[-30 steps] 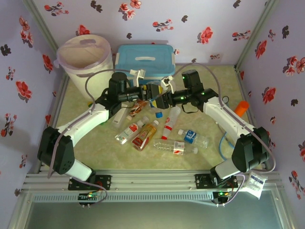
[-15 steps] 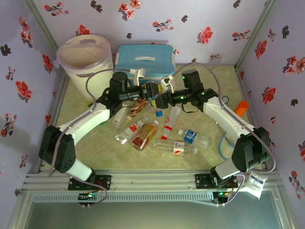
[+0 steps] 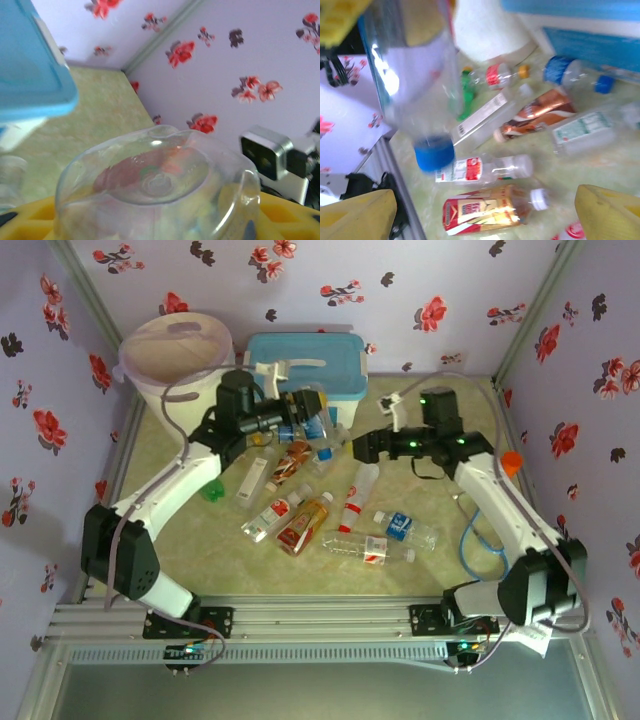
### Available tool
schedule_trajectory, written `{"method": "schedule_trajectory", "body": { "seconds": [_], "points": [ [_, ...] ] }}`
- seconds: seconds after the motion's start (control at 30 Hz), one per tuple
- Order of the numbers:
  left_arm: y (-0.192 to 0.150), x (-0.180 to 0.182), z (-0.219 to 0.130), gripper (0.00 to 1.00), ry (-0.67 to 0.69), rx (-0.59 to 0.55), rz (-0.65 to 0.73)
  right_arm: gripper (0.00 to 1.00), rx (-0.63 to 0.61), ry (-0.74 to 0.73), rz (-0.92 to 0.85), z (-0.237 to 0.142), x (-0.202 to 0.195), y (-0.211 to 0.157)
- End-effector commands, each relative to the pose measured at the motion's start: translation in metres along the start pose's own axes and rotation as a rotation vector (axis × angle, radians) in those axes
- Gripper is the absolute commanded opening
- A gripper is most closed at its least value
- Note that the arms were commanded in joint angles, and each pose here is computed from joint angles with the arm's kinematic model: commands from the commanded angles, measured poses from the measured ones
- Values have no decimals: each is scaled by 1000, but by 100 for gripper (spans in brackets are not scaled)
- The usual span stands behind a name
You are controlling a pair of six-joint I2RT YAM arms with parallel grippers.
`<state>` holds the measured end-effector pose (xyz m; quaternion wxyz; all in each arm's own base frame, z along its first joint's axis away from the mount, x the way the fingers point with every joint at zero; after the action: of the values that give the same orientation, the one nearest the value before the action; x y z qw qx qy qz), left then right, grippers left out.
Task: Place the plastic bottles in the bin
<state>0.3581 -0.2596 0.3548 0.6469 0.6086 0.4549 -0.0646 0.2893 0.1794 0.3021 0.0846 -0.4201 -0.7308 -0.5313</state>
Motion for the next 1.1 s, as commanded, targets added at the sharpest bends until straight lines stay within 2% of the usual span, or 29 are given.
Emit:
{"method": "schedule_trajectory", "body": {
  "seconds": [0.0, 0.13, 0.27, 0.43, 0.53, 0.6, 0.77, 0.87, 1.07],
  "points": [
    [50, 5, -29, 34, 93, -122, 76, 93, -15, -109, 58, -18, -8, -13],
    [105, 29, -68, 19, 189, -267, 75, 93, -10, -233, 118, -31, -18, -31],
    [156, 54, -117, 0, 310, -409, 92, 91, -8, -351, 199, -45, -23, -50],
    [206, 83, -174, 0, 440, -567, 105, 90, -14, -452, 254, -63, -23, -73],
    [223, 108, -197, 0, 546, -632, 114, 90, -7, -497, 267, -70, -25, -84],
    [230, 130, -199, 0, 632, -610, 126, 90, 3, -534, 284, -73, -28, -89],
    [232, 187, -178, 0, 775, -396, 140, 88, -2, -725, 498, -98, -31, -95],
    [226, 210, -165, 0, 825, -298, 157, 83, 16, -801, 576, -110, -28, -105],
    [201, 250, -139, 0, 915, -122, 196, 78, 105, -918, 621, -127, -27, -130]
  ]
}}
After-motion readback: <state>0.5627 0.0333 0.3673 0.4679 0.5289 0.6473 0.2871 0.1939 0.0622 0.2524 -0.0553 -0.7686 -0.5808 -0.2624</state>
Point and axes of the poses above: each hand's point on the last joint's axis, 136 mm out from that joint toward the fingers, its own z axis out along the fingers, its own x axis along the line the jaws close on, y = z × x, the point moved 5 cm from there along -z, back along the fingers, and after that the axes turned 2 degrees about z, right-handed, at the moved point
